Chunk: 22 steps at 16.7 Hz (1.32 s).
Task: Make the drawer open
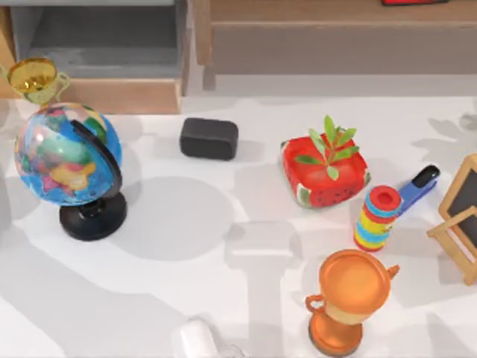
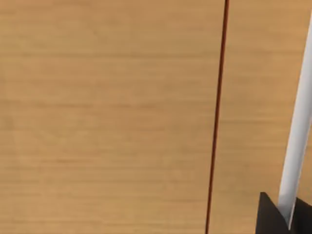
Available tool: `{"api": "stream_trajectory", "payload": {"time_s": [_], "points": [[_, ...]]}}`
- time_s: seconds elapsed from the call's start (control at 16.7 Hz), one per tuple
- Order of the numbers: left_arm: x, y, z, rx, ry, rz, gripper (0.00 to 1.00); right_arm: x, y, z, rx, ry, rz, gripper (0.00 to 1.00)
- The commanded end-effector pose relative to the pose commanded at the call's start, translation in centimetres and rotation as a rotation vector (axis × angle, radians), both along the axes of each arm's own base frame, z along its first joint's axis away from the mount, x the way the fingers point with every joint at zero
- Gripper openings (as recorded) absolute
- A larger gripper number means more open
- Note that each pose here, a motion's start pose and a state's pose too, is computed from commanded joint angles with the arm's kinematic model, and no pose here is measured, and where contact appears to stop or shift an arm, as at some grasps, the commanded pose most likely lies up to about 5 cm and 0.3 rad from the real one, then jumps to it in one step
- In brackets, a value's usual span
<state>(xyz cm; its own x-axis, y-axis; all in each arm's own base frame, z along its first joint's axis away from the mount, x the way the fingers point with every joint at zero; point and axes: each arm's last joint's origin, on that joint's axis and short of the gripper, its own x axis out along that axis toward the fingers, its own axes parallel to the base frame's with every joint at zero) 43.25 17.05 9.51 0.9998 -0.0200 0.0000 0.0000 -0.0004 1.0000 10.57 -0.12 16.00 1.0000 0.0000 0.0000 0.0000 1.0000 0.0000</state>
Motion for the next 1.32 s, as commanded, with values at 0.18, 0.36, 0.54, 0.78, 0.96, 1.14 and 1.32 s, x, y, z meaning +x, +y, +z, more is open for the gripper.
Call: {"api": "stream_trajectory", "payload": {"time_s": [0.18,0.36,0.54,0.78,0.96,1.14,1.32], "points": [[-0.2,0.2,-0.5,-0.011,0.016,0.005,0.0,0.0,0.0,0.0,0.0,0.0,0.0,1.0],[-1.7,0.5,-0.3,-0.004,0.01,0.012,0.0,0.0,0.0,0.0,0.0,0.0,0.0,1.0],[-4.3,0.4,-0.6,-0.014,0.022,0.007,0.0,0.0,0.0,0.0,0.0,0.0,0.0,1.0],[-6.4,0.3,-0.5,-0.013,0.018,0.003,0.0,0.0,0.0,0.0,0.0,0.0,0.0,1.0],[-6.3,0.2,-0.7,-0.015,0.023,0.003,0.0,0.0,0.0,0.0,0.0,0.0,0.0,1.0],[-7.4,0.6,-0.8,-0.017,0.026,0.015,0.0,0.0,0.0,0.0,0.0,0.0,0.0,1.0],[-10.0,0.6,-0.9,-0.017,0.029,0.016,0.0,0.0,0.0,0.0,0.0,0.0,0.0,1.0]]}}
